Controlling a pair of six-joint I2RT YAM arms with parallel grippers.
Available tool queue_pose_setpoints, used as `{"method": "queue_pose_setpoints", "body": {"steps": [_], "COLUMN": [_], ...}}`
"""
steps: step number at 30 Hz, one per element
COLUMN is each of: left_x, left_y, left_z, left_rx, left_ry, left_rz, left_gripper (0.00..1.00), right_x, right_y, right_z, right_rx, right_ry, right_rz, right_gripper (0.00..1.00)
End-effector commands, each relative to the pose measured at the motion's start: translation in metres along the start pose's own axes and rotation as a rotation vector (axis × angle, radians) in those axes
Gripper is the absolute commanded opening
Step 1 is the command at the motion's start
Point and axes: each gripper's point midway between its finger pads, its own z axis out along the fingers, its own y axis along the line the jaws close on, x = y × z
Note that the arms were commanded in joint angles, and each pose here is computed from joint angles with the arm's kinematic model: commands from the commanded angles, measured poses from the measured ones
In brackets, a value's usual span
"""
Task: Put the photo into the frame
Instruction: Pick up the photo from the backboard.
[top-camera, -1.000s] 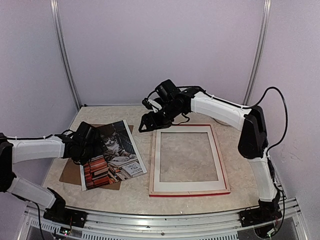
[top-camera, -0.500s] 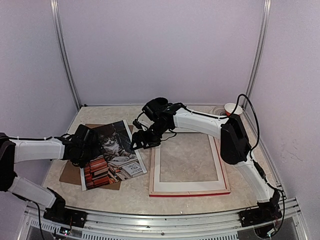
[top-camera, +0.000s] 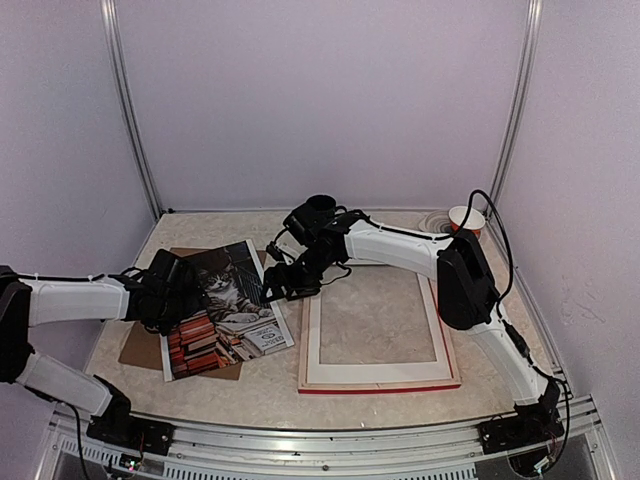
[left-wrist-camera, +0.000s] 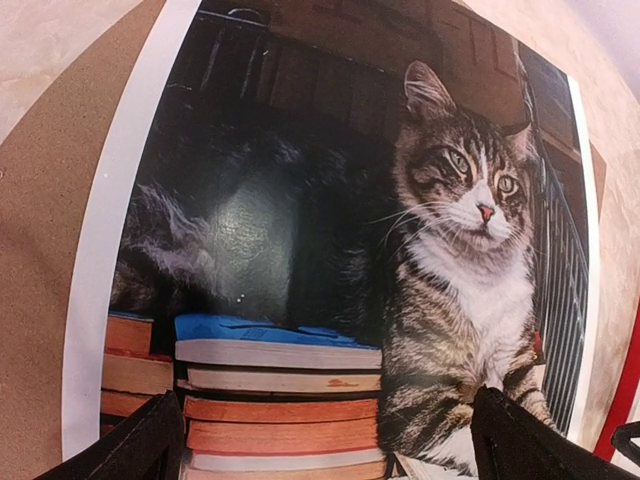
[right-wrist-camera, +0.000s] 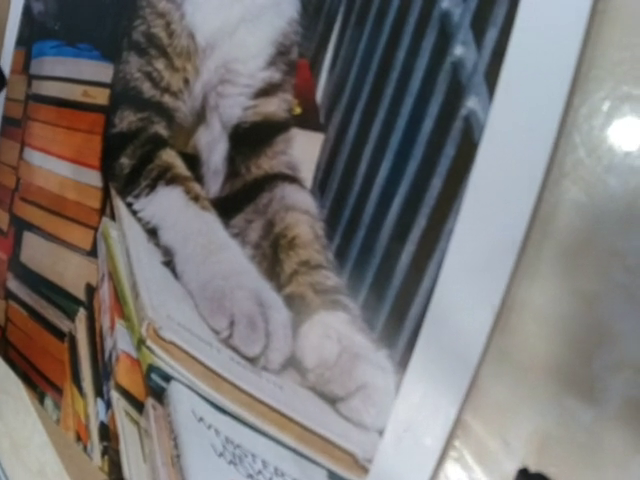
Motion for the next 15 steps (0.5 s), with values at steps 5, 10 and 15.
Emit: {"method": "queue_pose_setpoints", "body": {"steps": [5, 10, 15], "left_x": [-0.001, -0.006, -0.013], "left_y": [0.007, 0.013, 0.011], "left_z": [0.004, 0.003, -0.002], "left_rx": [-0.012, -0.037, -0.027], "left_ry": [-0.013, -0.038, -0.069], "left_rz": [-0.014, -0.012, -0.018], "left_gripper": [0.99, 0.99, 0.99], "right_x": [-0.01, -0.013, -0.018], "right_y": [-0.014, -0.026, -0.021], "right_z": [-0.008, -0.016, -0.027], "right_rx": [0.121, 0.215, 0.216], "right_ry": [-0.044, -0.069, -0.121], "right_rz": [-0.049, -0.073, -0.105], "right_gripper": [0.84, 0.95, 0.99]}}
